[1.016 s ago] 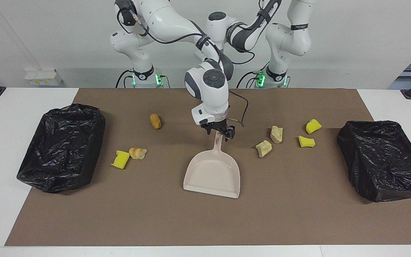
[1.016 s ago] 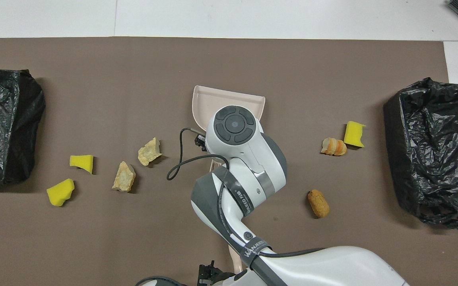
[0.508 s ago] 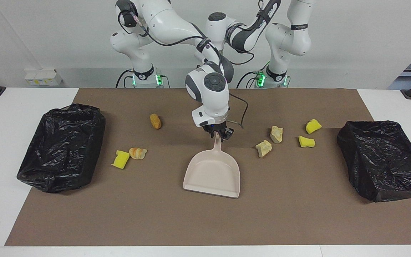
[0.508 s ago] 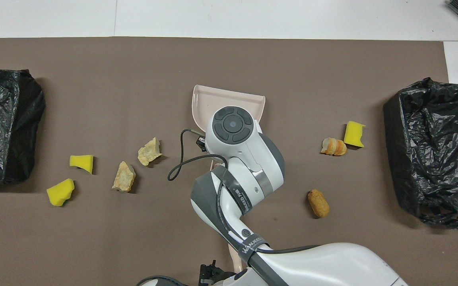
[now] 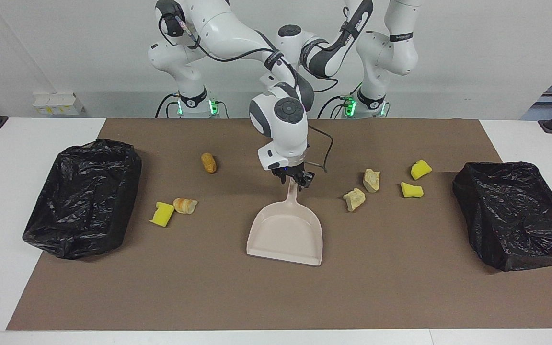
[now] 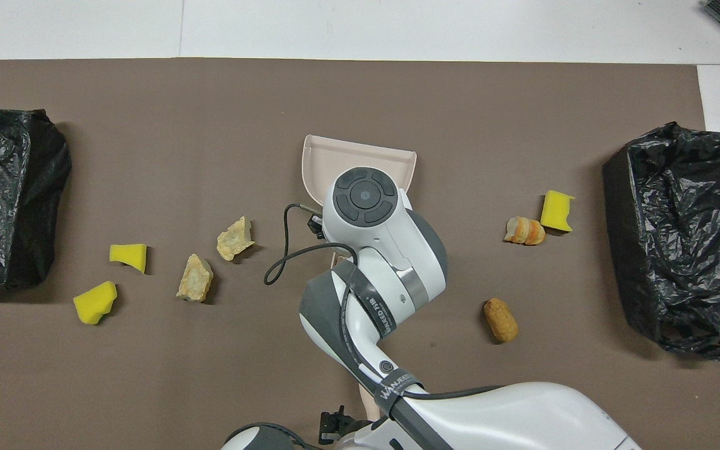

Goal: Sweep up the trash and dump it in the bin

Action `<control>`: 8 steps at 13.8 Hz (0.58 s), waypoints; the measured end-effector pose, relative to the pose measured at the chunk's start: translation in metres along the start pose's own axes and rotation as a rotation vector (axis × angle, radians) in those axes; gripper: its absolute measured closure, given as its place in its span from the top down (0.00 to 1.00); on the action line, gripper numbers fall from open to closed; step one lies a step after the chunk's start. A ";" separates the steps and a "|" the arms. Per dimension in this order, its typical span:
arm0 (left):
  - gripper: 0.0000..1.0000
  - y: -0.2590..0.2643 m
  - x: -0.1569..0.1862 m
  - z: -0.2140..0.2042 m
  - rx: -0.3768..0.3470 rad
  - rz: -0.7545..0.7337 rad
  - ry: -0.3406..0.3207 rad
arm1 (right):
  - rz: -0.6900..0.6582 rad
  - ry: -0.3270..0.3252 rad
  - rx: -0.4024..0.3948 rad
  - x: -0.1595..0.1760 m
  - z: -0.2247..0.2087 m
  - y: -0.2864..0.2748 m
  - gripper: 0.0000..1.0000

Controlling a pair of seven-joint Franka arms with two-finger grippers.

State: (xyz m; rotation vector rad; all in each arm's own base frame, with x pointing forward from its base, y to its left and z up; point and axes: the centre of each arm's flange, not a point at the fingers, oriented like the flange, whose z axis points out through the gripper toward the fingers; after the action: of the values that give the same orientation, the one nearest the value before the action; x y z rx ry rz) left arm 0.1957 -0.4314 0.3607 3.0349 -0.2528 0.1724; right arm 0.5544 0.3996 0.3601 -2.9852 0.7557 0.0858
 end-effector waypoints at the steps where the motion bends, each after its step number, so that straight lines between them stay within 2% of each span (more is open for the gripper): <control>1: 1.00 0.000 0.000 0.001 0.000 -0.002 -0.002 | -0.001 0.000 0.000 0.000 0.000 0.000 0.71; 2: 1.00 0.000 0.000 0.002 0.000 -0.009 -0.002 | -0.008 0.001 0.000 0.000 0.000 0.000 0.76; 3: 1.00 0.001 0.000 0.003 0.000 -0.022 -0.003 | -0.021 0.001 -0.001 -0.001 0.000 0.000 0.76; 8: 0.98 0.014 -0.022 0.008 0.003 -0.058 -0.015 | -0.067 -0.010 -0.023 -0.004 0.002 0.001 0.70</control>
State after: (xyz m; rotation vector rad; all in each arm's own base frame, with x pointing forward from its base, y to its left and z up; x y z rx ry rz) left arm 0.1730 -0.4422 0.3516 3.0437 -0.1658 0.1456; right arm 0.5506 0.4009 0.3587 -3.0257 0.6582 0.1066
